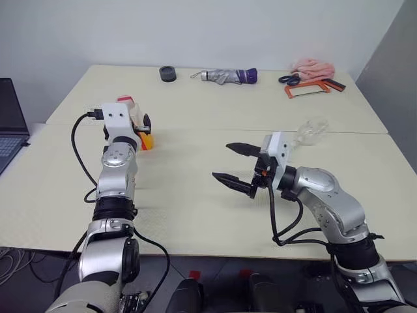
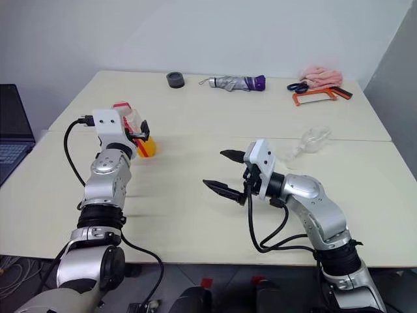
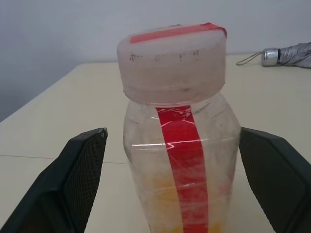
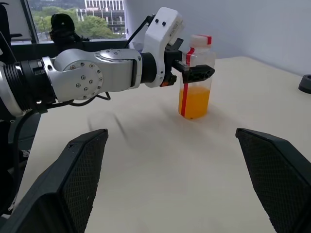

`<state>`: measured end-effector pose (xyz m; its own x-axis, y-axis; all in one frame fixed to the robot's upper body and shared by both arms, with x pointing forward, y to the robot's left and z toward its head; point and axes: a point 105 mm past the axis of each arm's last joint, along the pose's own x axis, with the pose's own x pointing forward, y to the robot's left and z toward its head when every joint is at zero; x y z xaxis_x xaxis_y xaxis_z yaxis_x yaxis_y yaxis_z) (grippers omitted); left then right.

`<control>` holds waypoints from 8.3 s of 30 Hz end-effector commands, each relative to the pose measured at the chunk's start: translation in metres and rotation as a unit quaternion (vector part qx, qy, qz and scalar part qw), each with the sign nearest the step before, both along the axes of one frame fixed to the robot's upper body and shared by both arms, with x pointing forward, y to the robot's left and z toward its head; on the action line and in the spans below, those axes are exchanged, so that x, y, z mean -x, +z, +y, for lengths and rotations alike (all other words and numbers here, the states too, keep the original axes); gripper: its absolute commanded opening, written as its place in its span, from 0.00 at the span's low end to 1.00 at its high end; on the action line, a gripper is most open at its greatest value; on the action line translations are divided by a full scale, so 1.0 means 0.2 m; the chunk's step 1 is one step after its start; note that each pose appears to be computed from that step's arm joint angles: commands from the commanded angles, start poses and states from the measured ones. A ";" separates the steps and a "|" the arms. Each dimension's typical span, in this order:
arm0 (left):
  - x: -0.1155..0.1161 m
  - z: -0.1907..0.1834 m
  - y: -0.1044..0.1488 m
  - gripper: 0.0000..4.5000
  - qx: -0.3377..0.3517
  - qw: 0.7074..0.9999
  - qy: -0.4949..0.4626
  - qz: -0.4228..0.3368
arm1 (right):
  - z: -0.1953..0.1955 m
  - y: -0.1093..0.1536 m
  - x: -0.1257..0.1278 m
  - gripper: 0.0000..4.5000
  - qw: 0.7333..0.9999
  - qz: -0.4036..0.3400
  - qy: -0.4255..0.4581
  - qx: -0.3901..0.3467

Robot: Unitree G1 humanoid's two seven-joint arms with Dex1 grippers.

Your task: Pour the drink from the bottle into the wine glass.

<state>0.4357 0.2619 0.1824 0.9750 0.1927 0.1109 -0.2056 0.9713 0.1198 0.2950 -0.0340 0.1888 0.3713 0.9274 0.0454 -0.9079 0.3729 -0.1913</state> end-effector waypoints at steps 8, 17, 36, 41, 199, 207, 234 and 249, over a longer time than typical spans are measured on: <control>-0.03 0.01 0.13 0.99 -0.014 0.999 -0.012 -0.031 | 0.03 0.06 0.02 1.00 1.000 -0.023 0.010 -0.008; -0.04 0.02 0.13 0.99 -0.015 0.999 -0.011 -0.030 | 0.04 0.06 0.02 1.00 1.000 -0.024 0.008 -0.009; -0.02 -0.10 0.14 0.42 -0.030 0.994 -0.087 -0.053 | 0.02 0.06 0.04 1.00 0.999 -0.033 0.007 -0.009; 0.10 -0.43 0.12 0.41 0.002 0.953 -0.296 -0.065 | -0.12 0.10 0.05 1.00 0.999 -0.037 -0.033 -0.013; 0.39 -1.03 0.10 0.40 -0.130 0.694 -0.708 0.011 | 0.04 0.20 -0.04 0.41 0.967 -0.029 -0.240 -0.076; 0.47 -0.98 0.11 0.40 -0.143 0.641 -0.753 0.036 | 0.08 0.17 0.01 0.41 0.994 -0.048 0.085 0.045; 0.48 -0.96 0.13 0.40 -0.139 0.653 -0.744 0.031 | 0.03 0.32 0.01 0.88 0.989 -0.121 -0.079 -0.017; 0.47 -0.94 0.12 0.40 -0.142 0.654 -0.743 0.033 | -0.14 0.28 -0.06 0.88 0.982 -0.122 -0.146 0.010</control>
<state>0.3439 0.0726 0.1907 0.0773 -0.9870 -0.1412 0.9705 0.0420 0.2373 0.3056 -0.0431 0.2331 0.5549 0.8254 0.1043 -0.7423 0.5478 -0.3859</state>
